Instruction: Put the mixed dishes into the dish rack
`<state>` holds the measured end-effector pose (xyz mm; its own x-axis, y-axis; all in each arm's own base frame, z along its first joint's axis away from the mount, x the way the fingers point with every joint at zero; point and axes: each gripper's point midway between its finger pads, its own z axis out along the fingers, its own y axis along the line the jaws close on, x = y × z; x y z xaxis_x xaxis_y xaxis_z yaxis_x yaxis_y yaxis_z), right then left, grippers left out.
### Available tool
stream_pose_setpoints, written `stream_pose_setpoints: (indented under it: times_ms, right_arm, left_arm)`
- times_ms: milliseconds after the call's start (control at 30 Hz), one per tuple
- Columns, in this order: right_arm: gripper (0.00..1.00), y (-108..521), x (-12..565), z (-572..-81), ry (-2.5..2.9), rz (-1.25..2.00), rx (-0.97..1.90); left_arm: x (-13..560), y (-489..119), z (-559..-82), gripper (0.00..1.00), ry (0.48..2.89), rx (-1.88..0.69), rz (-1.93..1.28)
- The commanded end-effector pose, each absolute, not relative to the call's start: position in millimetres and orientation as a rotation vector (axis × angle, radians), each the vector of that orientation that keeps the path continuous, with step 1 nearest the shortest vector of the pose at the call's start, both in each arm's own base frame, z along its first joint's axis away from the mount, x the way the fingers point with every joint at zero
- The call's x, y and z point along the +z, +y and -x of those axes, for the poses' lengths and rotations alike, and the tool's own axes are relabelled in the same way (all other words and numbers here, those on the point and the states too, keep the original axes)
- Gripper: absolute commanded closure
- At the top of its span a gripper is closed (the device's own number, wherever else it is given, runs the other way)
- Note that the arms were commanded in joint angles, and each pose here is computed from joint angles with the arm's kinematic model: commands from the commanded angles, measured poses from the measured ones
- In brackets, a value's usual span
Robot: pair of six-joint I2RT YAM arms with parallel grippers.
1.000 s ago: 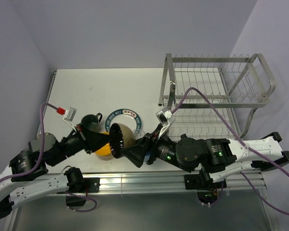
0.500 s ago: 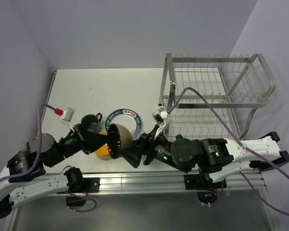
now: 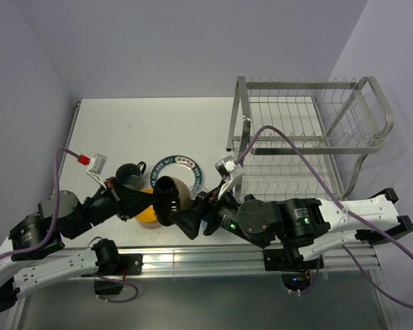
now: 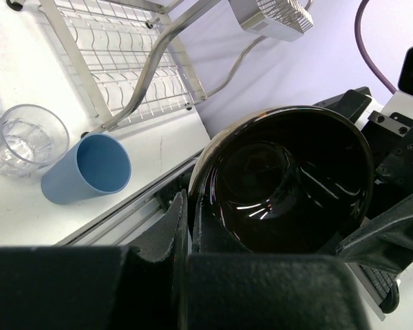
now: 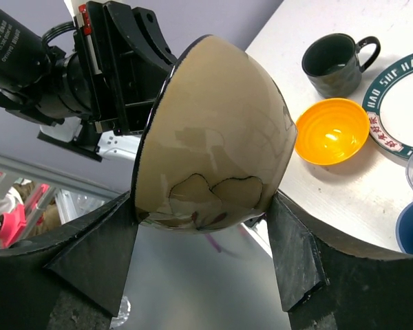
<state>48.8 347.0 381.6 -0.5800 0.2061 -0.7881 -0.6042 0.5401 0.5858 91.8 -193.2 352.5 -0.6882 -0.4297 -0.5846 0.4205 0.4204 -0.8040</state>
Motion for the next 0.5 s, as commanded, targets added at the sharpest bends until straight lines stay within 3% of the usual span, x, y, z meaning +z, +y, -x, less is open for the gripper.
stream_pose_setpoints:
  times_ms: [0, 67, 100, 133, 267, 433, 467]
  right_arm:
    - [0.44, 345.9, 418.4, -46.7, 1.812, 0.254, 1.278]
    - [0.62, 342.5, 418.8, -48.0, 1.796, 0.246, 1.289]
    - [0.91, 341.2, 419.1, -48.0, 1.790, 0.246, 1.293]
    - [1.00, 339.6, 420.3, -49.1, 1.781, 0.243, 1.295]
    - [1.00, 334.0, 422.2, -53.1, 1.754, 0.212, 1.302]
    - [1.00, 329.7, 420.7, -56.7, 1.749, 0.194, 1.289]
    - [1.00, 328.7, 420.2, -57.5, 1.751, 0.190, 1.284]
  left_arm:
    - [384.6, -193.3, -93.8, 1.00, 1.791, -1.426, 0.029]
    - [382.6, -194.1, -93.6, 1.00, 1.796, -1.425, 0.026]
    - [383.5, -194.7, -93.2, 1.00, 1.793, -1.431, 0.024]
    - [384.4, -196.5, -91.4, 1.00, 1.791, -1.443, 0.011]
    - [387.3, -200.7, -87.8, 0.99, 1.777, -1.473, -0.017]
    - [391.4, -198.3, -84.6, 0.48, 1.753, -1.495, -0.026]
    - [391.5, -196.4, -83.9, 0.43, 1.749, -1.498, -0.023]
